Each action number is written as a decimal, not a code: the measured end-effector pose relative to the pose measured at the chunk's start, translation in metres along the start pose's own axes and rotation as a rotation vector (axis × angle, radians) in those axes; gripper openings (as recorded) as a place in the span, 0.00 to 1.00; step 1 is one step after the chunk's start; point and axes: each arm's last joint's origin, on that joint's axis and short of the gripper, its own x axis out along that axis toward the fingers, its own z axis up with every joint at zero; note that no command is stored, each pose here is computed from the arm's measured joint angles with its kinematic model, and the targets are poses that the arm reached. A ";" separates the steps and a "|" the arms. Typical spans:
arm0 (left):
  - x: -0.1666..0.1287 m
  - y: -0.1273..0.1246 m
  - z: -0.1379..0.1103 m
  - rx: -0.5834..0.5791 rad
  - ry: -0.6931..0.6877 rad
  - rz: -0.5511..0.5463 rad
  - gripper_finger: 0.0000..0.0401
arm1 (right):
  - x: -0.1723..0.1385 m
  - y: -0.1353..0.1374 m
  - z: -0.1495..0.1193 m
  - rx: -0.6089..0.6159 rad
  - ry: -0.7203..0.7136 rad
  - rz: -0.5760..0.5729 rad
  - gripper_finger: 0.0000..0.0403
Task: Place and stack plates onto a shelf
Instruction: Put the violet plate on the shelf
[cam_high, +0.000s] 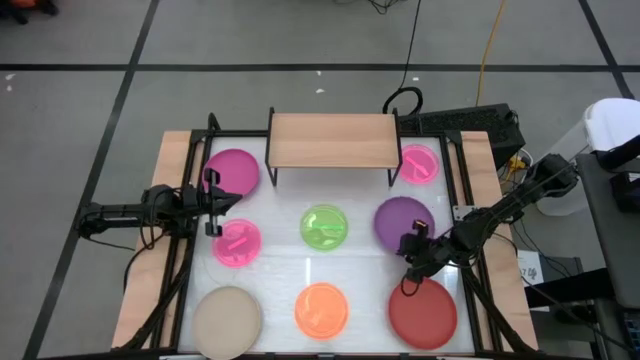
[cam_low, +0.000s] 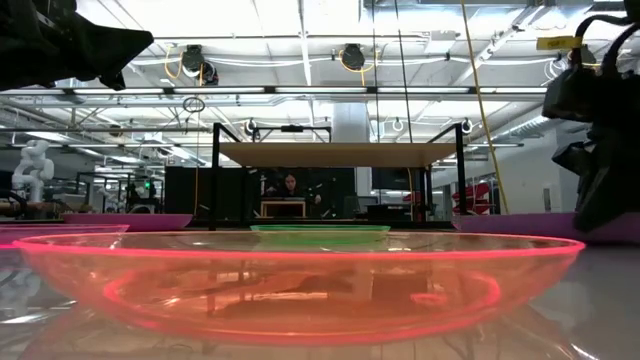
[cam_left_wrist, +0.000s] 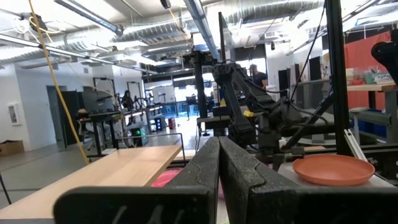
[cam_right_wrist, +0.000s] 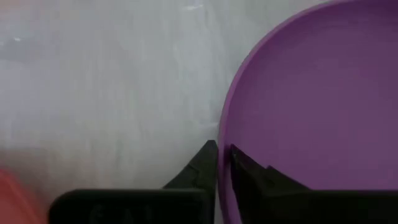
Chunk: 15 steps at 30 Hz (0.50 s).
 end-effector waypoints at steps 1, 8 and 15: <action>0.000 0.000 0.000 0.000 0.000 0.000 0.04 | -0.001 0.002 0.002 -0.011 -0.006 0.007 0.02; 0.000 0.000 0.000 0.000 -0.001 0.000 0.04 | -0.021 0.025 0.038 -0.108 -0.106 0.096 0.01; 0.000 0.000 0.000 0.000 0.000 0.000 0.04 | -0.053 0.045 0.087 -0.302 -0.330 0.034 0.00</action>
